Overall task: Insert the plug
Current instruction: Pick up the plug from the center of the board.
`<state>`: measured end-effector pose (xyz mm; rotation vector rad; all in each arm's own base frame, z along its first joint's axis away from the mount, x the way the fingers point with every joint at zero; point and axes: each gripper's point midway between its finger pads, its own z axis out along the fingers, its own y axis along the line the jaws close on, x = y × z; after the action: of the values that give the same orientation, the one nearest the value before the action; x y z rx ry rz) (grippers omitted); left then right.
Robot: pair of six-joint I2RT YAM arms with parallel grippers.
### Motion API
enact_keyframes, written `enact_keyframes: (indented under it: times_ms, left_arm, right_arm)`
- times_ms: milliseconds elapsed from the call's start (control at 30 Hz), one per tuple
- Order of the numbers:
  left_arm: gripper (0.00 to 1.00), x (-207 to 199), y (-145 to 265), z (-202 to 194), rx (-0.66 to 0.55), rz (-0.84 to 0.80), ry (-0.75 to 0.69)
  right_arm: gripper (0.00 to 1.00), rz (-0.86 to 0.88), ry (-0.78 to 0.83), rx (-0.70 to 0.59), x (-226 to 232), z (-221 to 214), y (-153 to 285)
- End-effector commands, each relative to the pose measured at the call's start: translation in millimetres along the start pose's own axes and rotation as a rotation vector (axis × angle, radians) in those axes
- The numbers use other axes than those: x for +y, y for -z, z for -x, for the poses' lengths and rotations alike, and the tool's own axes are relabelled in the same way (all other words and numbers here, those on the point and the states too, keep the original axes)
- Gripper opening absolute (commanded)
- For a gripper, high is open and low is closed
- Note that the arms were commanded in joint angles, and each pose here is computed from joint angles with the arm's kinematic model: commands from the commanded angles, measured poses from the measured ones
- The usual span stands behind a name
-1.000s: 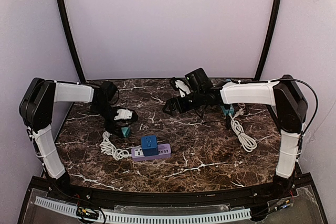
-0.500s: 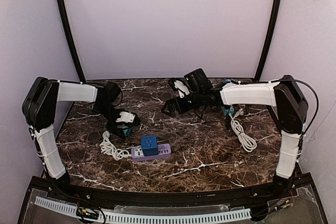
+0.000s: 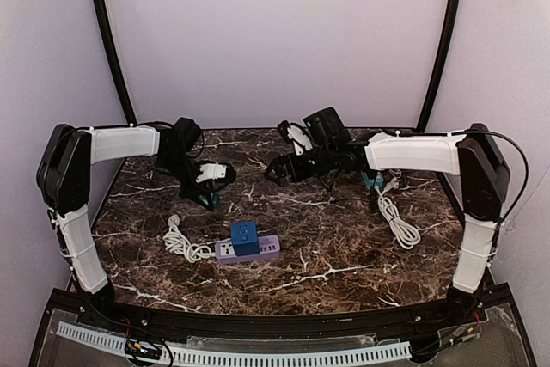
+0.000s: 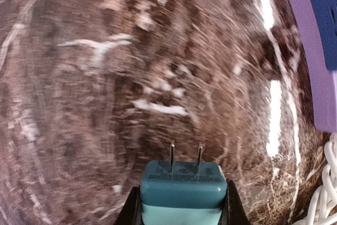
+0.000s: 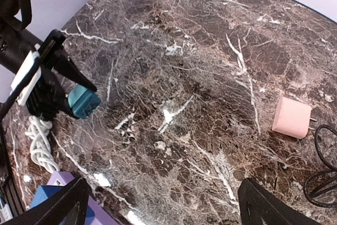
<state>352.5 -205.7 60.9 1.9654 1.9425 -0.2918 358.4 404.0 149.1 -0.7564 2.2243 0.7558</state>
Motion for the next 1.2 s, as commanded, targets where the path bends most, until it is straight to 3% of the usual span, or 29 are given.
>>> enact_keyframes:
  times_ms: [0,167,300,533,733,1167]
  left_arm:
    - [0.01,34.2,83.8,58.6,-0.15,0.145,0.22]
    - [0.01,37.7,132.6,97.3,-0.178,0.194,0.189]
    - [0.01,23.5,144.9,116.5,-0.139,0.204,0.11]
    - [0.01,16.1,152.0,134.6,-0.148,0.209,0.07]
    - [0.01,14.3,152.8,142.4,-0.16,0.203,0.054]
    - [0.01,28.1,132.7,136.3,-0.11,0.241,0.037]
  right_arm:
    - [0.99,0.107,-0.067,-0.185,28.5,58.3,42.4]
    - [0.92,0.39,-0.176,-0.316,68.6,94.4,60.1]
    - [0.83,0.476,-0.187,-0.299,81.9,109.5,48.6]
    - [0.78,0.622,-0.205,-0.238,105.5,100.6,24.2]
    - [0.62,0.702,-0.259,-0.19,112.3,89.1,5.5]
    - [0.6,0.831,-0.296,-0.158,129.8,85.7,0.8]
